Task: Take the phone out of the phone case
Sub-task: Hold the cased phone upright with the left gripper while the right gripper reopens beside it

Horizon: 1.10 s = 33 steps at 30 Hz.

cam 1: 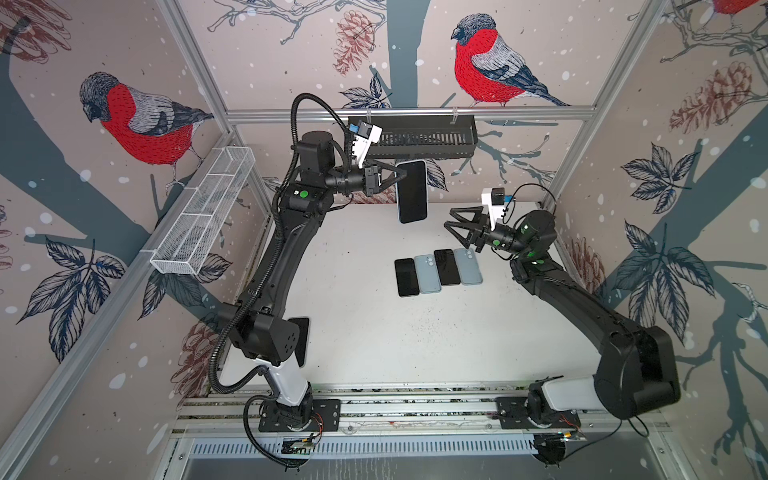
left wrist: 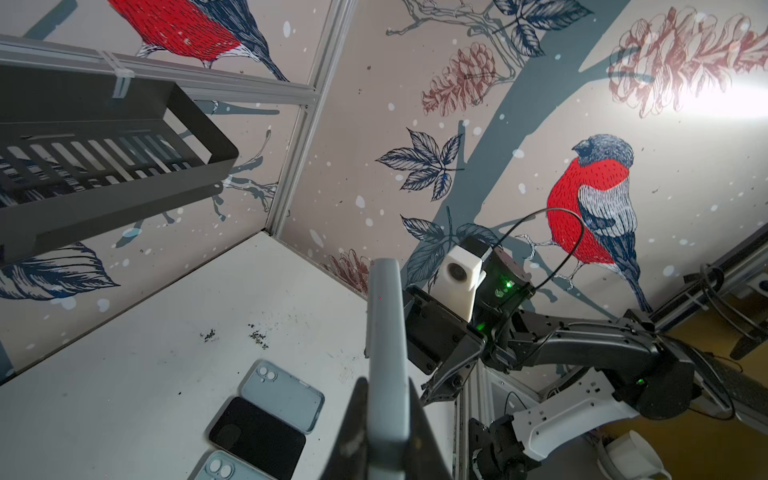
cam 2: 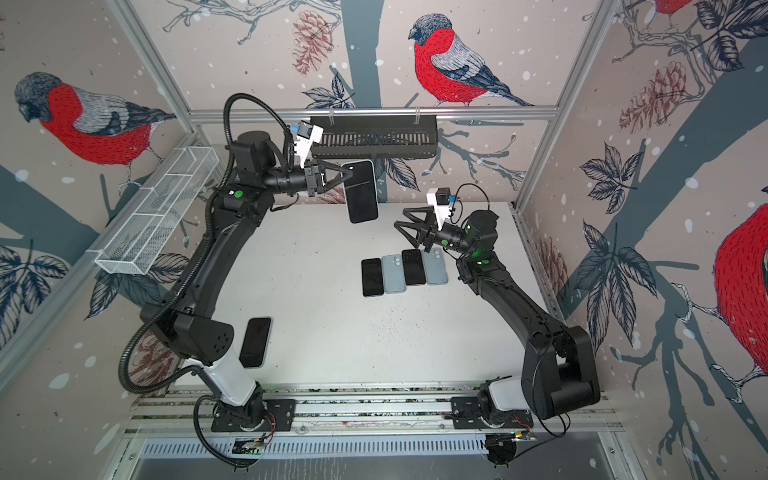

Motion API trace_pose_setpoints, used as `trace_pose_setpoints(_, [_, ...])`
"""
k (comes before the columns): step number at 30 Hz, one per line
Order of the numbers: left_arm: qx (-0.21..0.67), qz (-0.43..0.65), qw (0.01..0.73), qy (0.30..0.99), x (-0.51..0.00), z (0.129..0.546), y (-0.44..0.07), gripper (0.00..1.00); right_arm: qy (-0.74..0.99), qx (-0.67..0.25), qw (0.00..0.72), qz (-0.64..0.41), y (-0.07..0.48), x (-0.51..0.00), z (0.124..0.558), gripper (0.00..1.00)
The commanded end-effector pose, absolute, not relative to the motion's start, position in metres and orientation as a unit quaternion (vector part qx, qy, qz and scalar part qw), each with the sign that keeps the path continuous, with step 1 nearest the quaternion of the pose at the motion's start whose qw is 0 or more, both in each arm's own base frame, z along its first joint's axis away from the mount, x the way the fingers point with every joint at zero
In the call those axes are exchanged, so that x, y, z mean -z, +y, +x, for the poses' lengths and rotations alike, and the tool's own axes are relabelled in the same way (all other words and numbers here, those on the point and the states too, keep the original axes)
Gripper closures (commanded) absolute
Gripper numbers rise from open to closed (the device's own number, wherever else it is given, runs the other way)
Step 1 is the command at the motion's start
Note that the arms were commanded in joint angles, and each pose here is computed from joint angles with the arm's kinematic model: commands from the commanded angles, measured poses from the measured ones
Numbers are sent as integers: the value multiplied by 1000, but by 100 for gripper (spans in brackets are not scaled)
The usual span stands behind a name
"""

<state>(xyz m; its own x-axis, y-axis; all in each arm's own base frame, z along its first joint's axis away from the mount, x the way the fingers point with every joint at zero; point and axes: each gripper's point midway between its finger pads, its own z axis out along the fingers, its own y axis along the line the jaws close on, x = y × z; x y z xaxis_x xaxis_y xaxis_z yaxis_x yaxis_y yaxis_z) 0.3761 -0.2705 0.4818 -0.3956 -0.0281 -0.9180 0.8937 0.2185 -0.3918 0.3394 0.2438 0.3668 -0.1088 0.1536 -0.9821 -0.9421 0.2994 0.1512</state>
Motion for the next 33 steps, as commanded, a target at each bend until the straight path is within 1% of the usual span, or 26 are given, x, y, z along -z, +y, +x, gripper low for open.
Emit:
trace_pose_setpoints(1, [516,395,457,607,-488,355,-275,100,551,-496,554,-379,254,-368,328,41])
trace_pose_setpoints(8, [531,414,465,575,-492,338,-277,100,543,-507,533,-405,268,-366,322,50])
trace_pose_setpoints(16, [533,418,464,571,-491,334,-279,100,528,-521,515,-429,280,-364,308,53])
trace_pose_setpoints(21, [534,422,463,567,-492,331,-281,100,524,-525,511,-434,283,-365,303,56])
trace_pose_setpoints(28, [534,423,464,566,-492,330,-281,100,522,-527,508,-438,287,-364,301,71])
trace_pose_setpoints(33, [536,423,463,565,-492,329,-282,100,518,-526,509,-443,287,-364,298,78])
